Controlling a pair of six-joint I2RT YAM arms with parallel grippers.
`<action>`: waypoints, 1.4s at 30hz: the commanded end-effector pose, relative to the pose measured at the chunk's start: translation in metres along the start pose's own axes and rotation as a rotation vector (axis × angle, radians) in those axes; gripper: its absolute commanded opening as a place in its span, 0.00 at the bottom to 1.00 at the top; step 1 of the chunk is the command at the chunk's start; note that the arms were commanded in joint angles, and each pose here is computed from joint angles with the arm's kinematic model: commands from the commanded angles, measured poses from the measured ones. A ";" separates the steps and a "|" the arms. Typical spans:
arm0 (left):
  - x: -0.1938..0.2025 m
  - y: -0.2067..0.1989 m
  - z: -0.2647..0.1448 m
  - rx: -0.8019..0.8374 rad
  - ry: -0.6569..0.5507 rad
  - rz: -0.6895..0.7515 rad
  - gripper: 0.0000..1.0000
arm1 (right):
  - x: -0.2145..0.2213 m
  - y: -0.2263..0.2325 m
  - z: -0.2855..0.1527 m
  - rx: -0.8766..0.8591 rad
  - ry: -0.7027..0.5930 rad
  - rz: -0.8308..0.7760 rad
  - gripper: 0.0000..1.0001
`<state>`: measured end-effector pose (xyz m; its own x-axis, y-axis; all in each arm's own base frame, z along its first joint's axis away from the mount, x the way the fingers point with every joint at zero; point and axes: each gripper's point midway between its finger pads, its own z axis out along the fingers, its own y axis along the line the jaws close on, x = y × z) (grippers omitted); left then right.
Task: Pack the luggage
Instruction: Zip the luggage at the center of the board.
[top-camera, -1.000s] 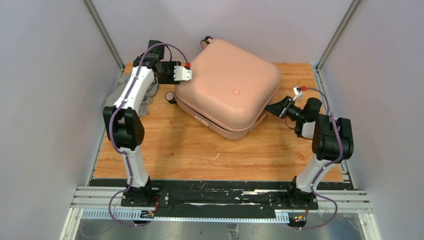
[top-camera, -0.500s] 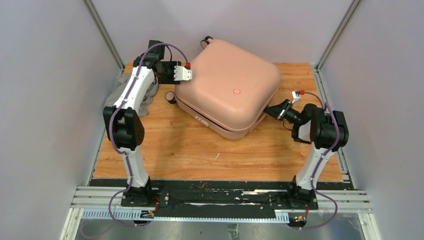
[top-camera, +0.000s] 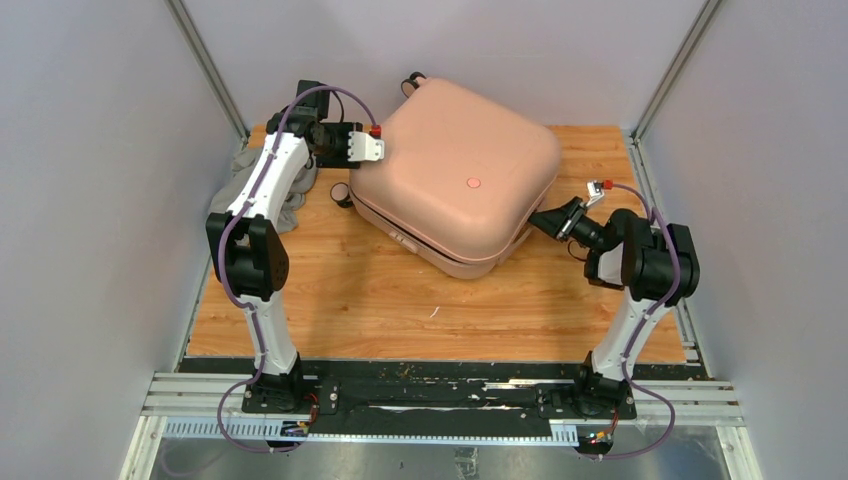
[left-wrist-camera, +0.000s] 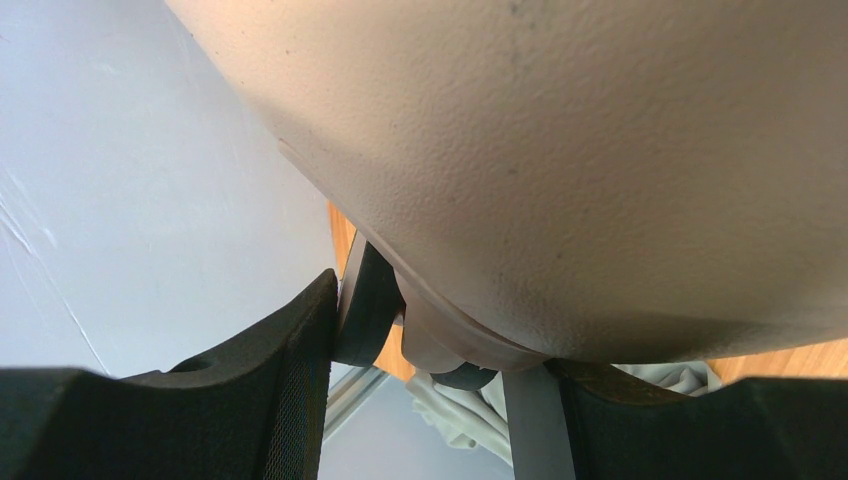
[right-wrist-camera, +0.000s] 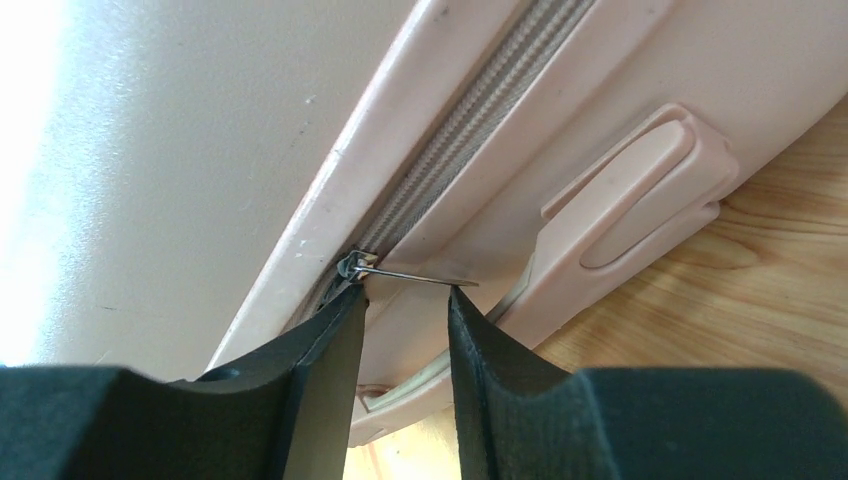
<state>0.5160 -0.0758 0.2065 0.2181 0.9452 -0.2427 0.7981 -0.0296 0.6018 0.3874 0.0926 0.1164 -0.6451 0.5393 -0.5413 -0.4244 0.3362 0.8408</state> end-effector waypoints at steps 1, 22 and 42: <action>-0.031 0.038 -0.036 -0.160 -0.085 -0.057 0.00 | -0.016 0.008 -0.006 0.019 -0.043 -0.095 0.41; -0.030 0.038 -0.035 -0.158 -0.085 -0.057 0.00 | -0.031 -0.007 -0.003 0.117 0.046 -0.258 0.45; -0.030 0.046 -0.038 -0.179 -0.077 -0.077 0.00 | -0.006 0.005 0.010 -0.051 0.027 -0.163 0.38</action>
<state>0.5167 -0.0754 0.2083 0.2180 0.9459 -0.2401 0.7952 -0.0295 0.6057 0.4077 0.0804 0.1179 -0.5847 0.4692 -0.6617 -0.5041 0.4290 0.7496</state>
